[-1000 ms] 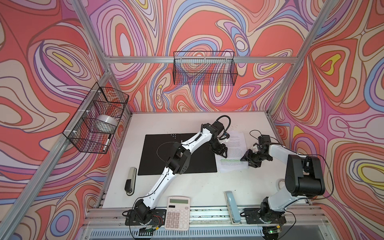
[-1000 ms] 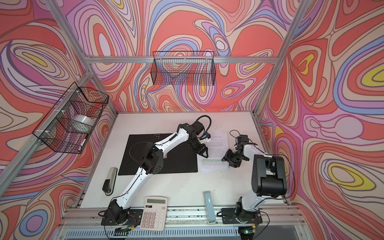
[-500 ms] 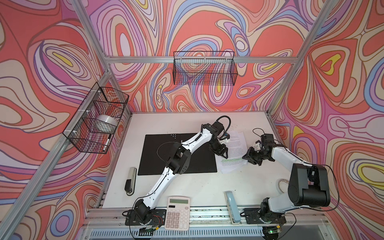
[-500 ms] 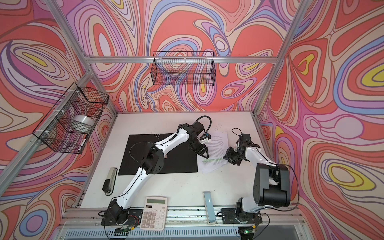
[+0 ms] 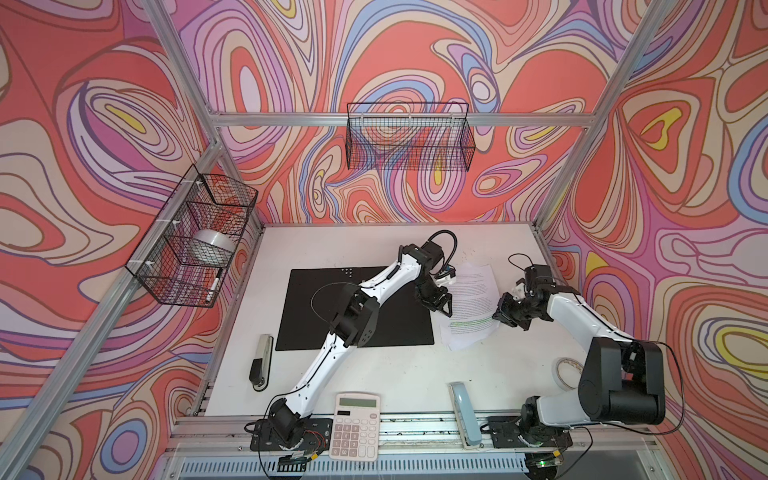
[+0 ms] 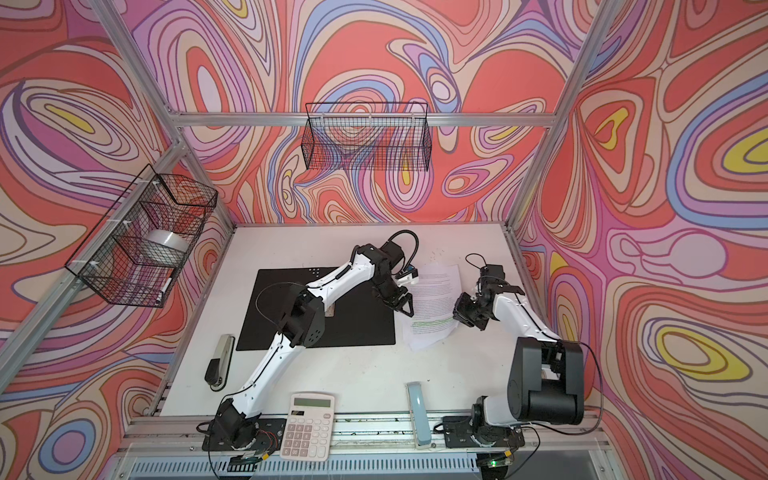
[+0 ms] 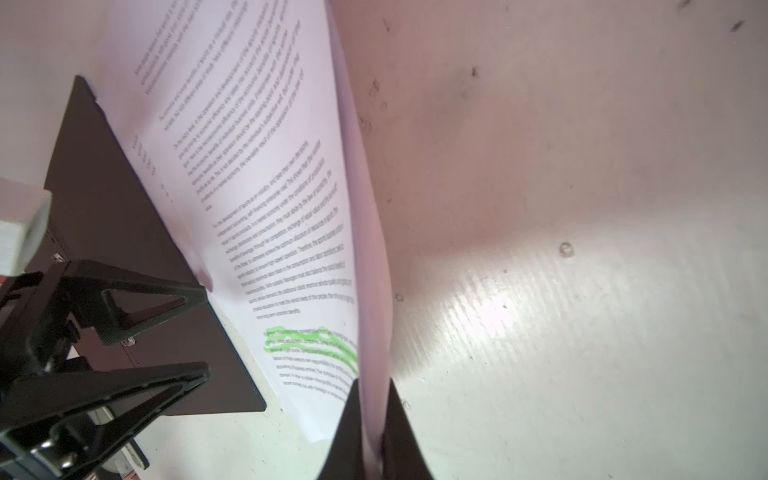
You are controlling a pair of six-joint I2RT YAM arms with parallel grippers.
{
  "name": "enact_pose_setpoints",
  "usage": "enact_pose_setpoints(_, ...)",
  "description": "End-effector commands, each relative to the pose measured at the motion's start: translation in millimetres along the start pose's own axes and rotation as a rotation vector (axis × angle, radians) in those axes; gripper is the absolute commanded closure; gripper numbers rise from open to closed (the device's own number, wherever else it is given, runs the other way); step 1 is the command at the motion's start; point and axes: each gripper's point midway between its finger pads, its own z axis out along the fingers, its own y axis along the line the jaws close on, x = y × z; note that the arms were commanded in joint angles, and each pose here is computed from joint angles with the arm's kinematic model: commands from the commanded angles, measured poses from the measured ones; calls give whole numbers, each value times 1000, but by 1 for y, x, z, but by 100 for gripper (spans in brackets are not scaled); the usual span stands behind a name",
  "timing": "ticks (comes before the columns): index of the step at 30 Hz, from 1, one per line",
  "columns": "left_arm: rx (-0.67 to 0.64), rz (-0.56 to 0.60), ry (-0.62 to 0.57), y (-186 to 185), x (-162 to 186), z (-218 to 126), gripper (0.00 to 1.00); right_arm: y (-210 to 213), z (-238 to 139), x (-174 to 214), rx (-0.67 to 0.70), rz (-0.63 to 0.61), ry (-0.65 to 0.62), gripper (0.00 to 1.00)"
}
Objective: Put the files into the folder
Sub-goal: 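Lift the pinched paper stack upright with the right gripper while the left withdraws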
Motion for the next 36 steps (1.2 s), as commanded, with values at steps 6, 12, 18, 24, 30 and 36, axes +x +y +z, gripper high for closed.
enact_pose_setpoints(6, 134, -140, -265, -4, -19, -158, 31, 17, -40, -11, -8, -80, -72, 100)
enact_pose_setpoints(12, 119, -196, -353, 17, -11, -210, 31, 43, -66, -17, -93, -125, -105, 100)
enact_pose_setpoints(18, 194, -339, -433, 41, 0, -246, 31, 81, -104, -29, -208, -186, -163, 100)
enact_pose_setpoints(24, 189, -431, -479, 69, 12, -263, 31, 123, -146, -35, -361, -238, -196, 100)
enact_pose_setpoints(30, 201, -454, -468, 70, 22, -257, 31, 155, -177, -36, -487, -275, -199, 100)
enact_pose_setpoints(36, 206, -458, -470, 69, 27, -256, 31, 178, -201, -31, -590, -306, -200, 100)
